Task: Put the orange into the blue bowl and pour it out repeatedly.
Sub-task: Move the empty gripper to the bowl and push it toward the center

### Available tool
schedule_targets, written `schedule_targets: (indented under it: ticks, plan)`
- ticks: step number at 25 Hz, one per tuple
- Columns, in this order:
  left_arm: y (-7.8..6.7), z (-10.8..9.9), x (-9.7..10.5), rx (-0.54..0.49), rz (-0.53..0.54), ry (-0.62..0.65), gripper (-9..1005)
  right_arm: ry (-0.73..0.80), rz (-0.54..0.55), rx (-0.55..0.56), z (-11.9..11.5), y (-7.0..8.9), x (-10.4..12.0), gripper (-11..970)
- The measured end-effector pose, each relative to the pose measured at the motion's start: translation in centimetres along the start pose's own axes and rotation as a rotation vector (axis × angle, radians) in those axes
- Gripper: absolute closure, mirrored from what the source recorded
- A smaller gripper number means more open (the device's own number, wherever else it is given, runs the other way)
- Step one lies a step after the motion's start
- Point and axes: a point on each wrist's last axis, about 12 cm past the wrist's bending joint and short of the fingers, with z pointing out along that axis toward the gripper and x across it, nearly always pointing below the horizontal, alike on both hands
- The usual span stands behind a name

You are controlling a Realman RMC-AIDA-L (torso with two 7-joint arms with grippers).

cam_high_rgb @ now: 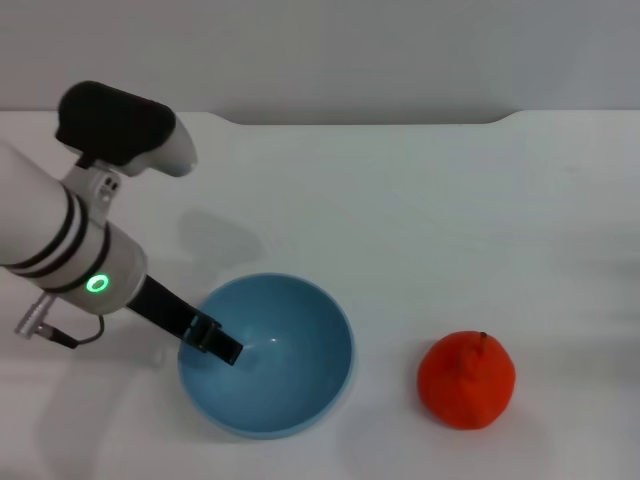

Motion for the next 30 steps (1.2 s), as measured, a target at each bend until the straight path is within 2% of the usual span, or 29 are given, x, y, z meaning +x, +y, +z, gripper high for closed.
schedule_targets:
  ticks: [5,12,14,19,30]
  plan:
    - [0.1,0.3,-0.6,0.02,-0.019,0.004,205,0.001,0.0,0.001,0.0,0.0,0.0,515]
    - [0.5,0.0,-0.9,0.038,-0.046,-0.014,410,0.002,-0.003,0.005,-0.1,-0.2,0.1,520]
    - [0.6,0.0,-0.9,0.037,-0.048,-0.015,650,0.001,-0.003,0.005,-0.1,-0.2,0.0,521]
    - [0.6,0.3,-1.1,0.033,-0.044,-0.021,852,-0.004,-0.003,0.0,0.1,-0.1,-0.1,524]
    - [0.8,0.2,-1.2,0.033,-0.053,-0.029,985,-0.011,0.005,-0.007,0.3,0.1,-0.3,531]
